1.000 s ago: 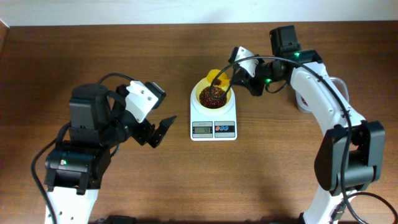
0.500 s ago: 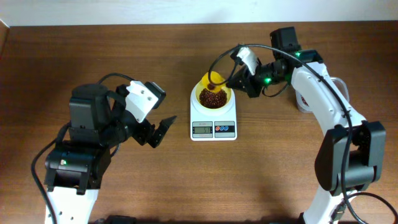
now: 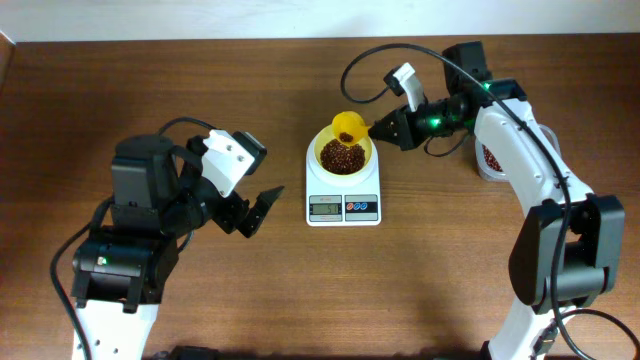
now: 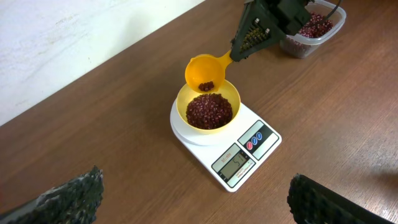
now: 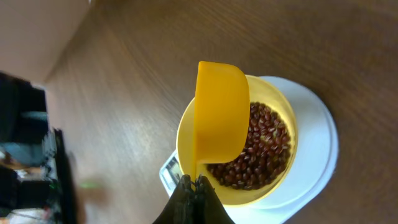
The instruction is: Scoop item into bowl and weigh 50g on scale
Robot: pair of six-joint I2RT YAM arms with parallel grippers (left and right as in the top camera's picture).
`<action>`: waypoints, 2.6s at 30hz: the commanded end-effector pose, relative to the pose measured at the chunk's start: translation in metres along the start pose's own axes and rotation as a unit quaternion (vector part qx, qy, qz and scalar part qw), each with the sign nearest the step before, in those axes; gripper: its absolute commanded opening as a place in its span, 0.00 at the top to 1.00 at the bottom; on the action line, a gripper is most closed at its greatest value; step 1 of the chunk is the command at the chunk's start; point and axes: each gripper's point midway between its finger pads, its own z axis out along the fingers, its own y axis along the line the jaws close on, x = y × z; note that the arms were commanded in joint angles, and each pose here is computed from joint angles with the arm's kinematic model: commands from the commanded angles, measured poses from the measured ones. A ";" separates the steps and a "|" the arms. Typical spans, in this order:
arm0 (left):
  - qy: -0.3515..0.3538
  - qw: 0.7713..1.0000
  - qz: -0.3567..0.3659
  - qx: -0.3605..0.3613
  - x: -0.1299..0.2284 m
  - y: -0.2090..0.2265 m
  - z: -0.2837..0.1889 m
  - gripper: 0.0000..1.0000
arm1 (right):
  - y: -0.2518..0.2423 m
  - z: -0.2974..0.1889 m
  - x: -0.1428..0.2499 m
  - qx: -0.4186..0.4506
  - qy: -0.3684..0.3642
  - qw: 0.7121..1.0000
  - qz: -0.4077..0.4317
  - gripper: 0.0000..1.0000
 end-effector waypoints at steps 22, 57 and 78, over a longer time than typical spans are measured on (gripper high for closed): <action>-0.008 1.000 -0.002 -0.007 -0.007 0.003 -0.004 0.01 | -0.125 -0.262 0.115 0.344 -0.023 0.914 0.215 0.96; -0.008 1.000 -0.002 -0.007 -0.007 0.003 -0.004 0.01 | 0.028 -0.061 -0.018 0.136 0.024 0.970 -0.199 0.96; -0.008 1.000 -0.002 -0.007 -0.007 0.003 -0.004 0.01 | -0.016 0.026 0.008 0.241 0.161 0.924 -0.250 0.96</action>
